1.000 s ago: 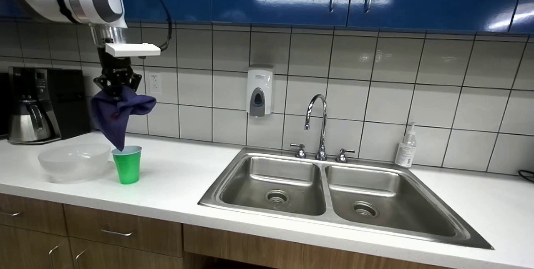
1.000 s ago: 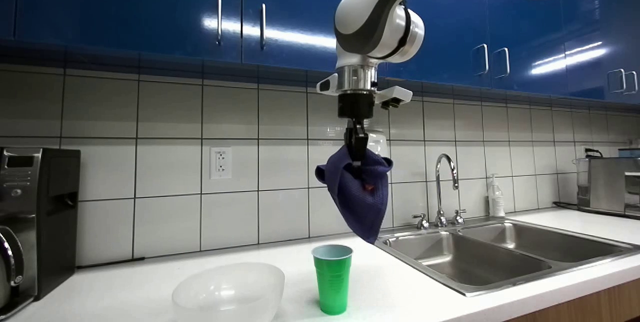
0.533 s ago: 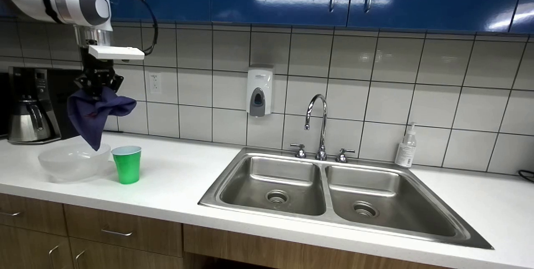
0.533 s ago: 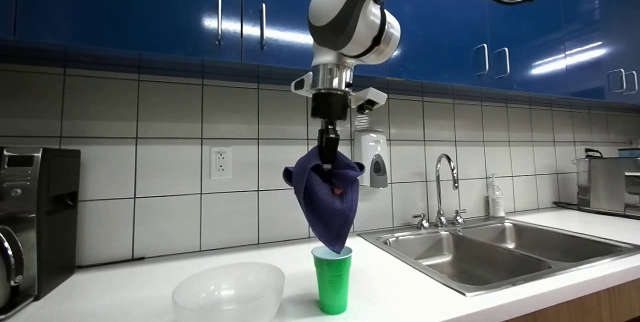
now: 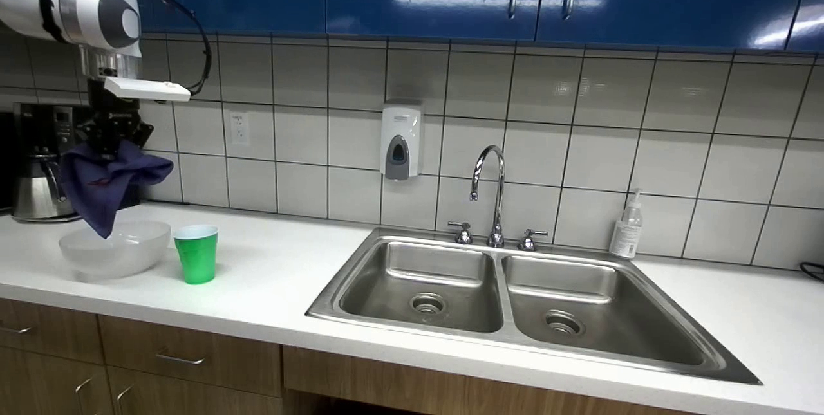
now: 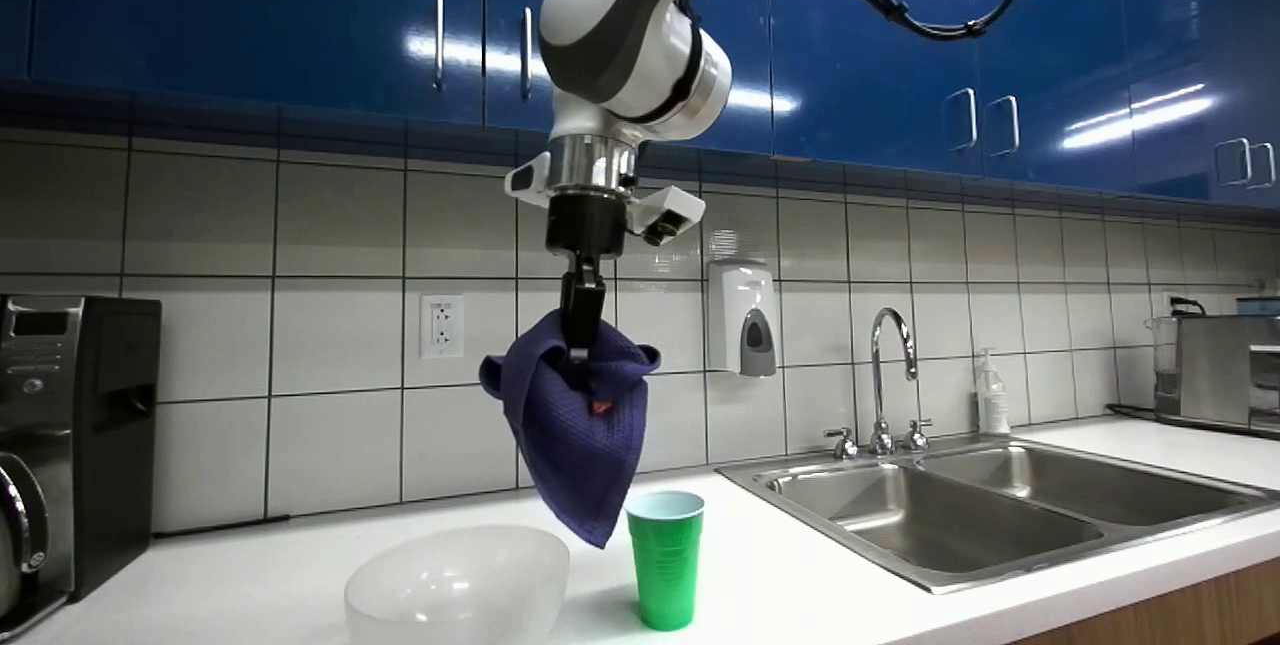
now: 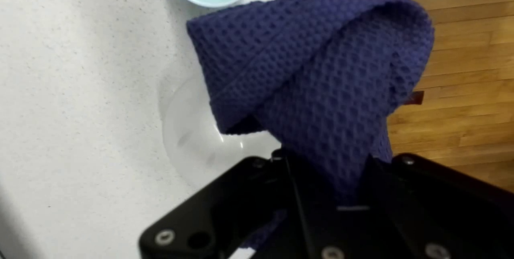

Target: Put the blue cloth in the bowl.

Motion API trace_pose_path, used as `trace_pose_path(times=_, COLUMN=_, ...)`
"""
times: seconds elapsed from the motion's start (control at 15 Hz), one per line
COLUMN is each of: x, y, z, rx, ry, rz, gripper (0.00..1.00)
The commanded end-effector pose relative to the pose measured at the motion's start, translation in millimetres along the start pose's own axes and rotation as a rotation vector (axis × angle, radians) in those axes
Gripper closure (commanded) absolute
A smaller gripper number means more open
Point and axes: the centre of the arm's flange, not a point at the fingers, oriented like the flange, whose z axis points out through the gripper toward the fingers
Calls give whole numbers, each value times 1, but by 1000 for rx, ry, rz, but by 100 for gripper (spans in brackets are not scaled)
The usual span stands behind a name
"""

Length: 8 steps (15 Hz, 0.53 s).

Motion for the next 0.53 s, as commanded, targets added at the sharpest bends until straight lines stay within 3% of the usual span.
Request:
trace_pose_path(times=0.0, x=37, y=13, z=14, rx=57, ry=4, rz=-43, gripper=96)
trace_pose_path(times=0.47, x=76, y=41, z=48, rx=108, ry=17, rz=-87, gripper=96)
